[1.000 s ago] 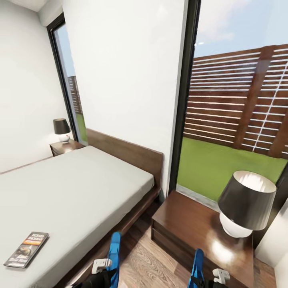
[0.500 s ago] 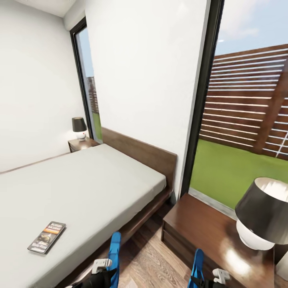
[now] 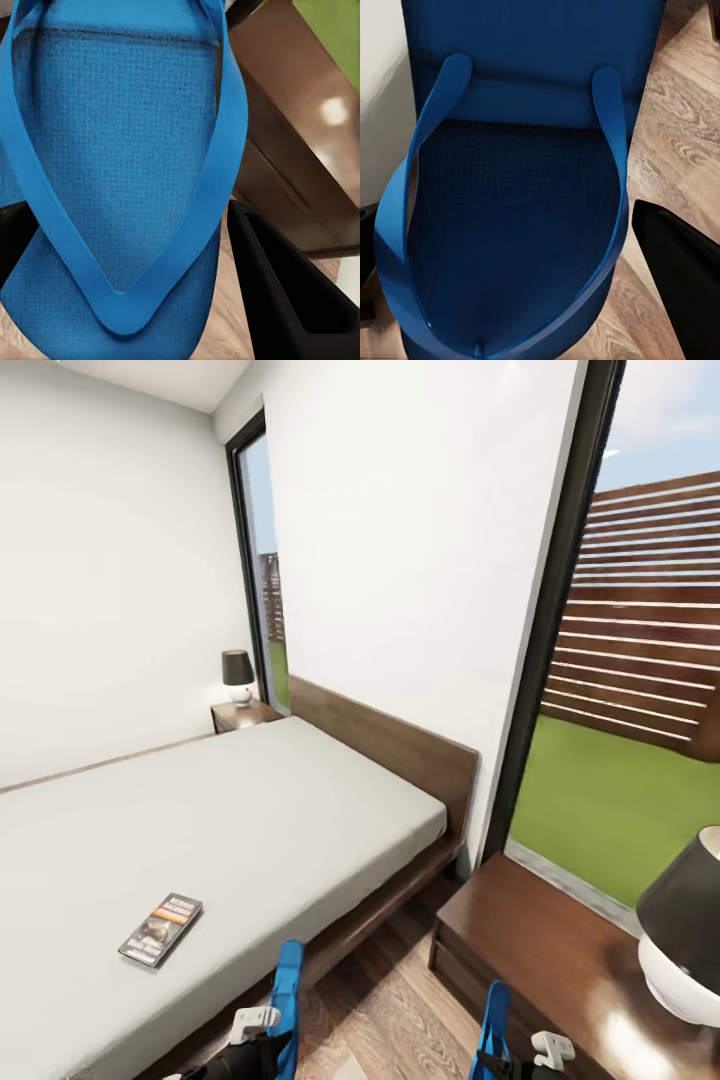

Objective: In the bedroom, move the book from the bed onto either nightstand, and place the two sandals side by side next to the bed.

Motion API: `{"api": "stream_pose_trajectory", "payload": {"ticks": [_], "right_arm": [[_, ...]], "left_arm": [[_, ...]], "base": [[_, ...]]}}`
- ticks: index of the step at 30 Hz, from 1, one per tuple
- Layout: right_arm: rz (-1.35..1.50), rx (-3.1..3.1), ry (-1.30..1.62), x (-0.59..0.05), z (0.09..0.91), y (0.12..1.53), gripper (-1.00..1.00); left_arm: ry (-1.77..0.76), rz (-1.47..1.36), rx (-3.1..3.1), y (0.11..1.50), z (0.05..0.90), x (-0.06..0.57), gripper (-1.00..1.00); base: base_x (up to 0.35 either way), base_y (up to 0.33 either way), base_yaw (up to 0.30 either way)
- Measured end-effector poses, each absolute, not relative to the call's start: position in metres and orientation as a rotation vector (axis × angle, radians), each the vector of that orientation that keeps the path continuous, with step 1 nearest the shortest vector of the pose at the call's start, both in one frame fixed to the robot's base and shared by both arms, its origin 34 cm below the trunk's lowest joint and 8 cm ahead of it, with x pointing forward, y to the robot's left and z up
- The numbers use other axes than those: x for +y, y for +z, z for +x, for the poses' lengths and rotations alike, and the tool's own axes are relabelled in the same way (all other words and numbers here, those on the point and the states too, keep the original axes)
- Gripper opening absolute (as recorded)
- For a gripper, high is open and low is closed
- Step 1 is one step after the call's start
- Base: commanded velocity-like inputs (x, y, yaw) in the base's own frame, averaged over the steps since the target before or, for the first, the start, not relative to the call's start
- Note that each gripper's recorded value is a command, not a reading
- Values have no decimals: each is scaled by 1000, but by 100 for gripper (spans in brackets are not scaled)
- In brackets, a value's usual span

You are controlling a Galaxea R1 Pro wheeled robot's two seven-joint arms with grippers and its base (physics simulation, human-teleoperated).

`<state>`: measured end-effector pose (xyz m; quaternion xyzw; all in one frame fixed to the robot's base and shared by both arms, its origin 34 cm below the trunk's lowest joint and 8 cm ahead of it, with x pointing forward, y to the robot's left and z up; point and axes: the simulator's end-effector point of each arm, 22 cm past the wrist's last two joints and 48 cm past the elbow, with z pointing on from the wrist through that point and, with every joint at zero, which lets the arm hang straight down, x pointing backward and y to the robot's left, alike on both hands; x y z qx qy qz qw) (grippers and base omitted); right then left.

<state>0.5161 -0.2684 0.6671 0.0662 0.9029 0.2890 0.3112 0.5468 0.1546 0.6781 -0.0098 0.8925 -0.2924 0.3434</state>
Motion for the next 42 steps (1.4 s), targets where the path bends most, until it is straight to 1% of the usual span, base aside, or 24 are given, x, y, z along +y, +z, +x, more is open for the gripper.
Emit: {"api": "stream_pose_trajectory", "payload": {"ticks": [7, 42], "right_arm": [[176, 2384, 763, -268, 516, 667, -100], [175, 2384, 763, -268, 516, 667, -100]], "left_arm": [[-764, -24, 2318, 679, 547, 152, -100], [-765, -24, 2317, 679, 547, 152, -100]], "base": [[0, -52, 235], [0, 0, 236]]}}
